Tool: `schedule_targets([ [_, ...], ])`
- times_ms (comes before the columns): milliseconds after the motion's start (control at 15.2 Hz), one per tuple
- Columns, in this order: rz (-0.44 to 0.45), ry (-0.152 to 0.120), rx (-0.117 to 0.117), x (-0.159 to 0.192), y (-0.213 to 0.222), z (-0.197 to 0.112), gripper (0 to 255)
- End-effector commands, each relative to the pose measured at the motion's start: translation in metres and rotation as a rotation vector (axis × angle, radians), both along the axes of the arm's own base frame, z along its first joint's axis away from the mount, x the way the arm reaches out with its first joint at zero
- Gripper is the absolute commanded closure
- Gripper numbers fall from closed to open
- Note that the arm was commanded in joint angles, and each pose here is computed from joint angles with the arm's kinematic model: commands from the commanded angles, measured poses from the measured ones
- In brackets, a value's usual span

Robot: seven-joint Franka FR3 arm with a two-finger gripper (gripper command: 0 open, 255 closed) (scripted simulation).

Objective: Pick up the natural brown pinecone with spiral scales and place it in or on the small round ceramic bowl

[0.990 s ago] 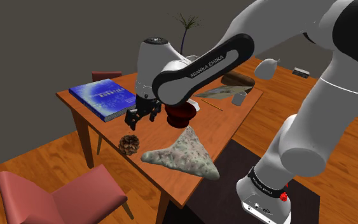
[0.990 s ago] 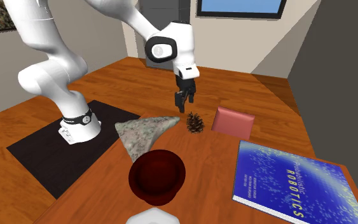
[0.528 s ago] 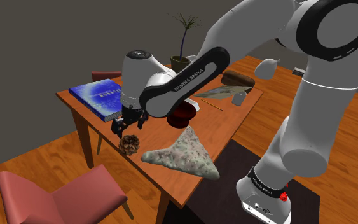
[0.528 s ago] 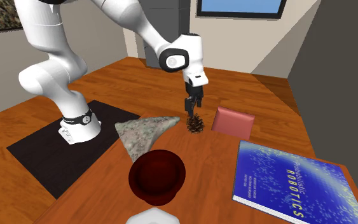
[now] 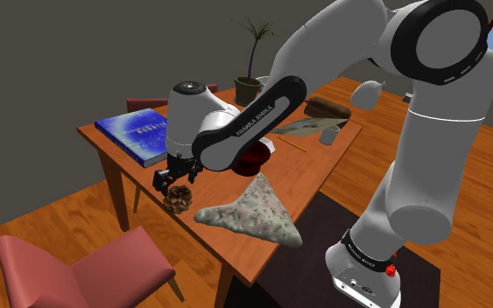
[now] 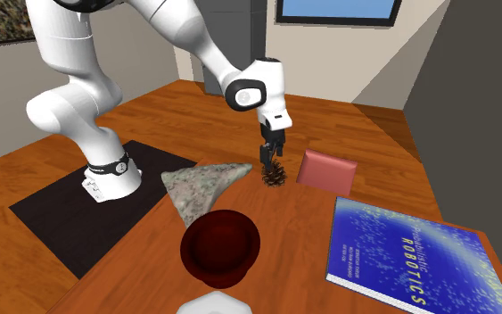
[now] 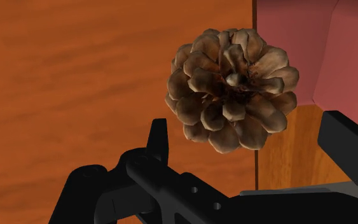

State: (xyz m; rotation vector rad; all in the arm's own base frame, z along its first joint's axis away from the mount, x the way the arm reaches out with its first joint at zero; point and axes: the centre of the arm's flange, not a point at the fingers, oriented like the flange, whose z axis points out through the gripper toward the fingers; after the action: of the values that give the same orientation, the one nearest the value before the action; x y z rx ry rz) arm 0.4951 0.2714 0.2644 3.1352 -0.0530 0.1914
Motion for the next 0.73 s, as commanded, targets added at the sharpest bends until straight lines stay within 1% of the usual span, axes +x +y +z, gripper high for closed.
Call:
schedule_targets([
  [0, 0.000, 0.000, 0.000, 0.0001, -0.0001, -0.0004, 0],
  [198, 0.000, 0.000, 0.000, 0.0001, -0.0001, -0.0004, 0],
  [264, 0.000, 0.000, 0.000, 0.0001, -0.0001, -0.0004, 255],
  [660, 0.000, 0.000, 0.000, 0.0000, -0.0001, -0.0005, 255],
])
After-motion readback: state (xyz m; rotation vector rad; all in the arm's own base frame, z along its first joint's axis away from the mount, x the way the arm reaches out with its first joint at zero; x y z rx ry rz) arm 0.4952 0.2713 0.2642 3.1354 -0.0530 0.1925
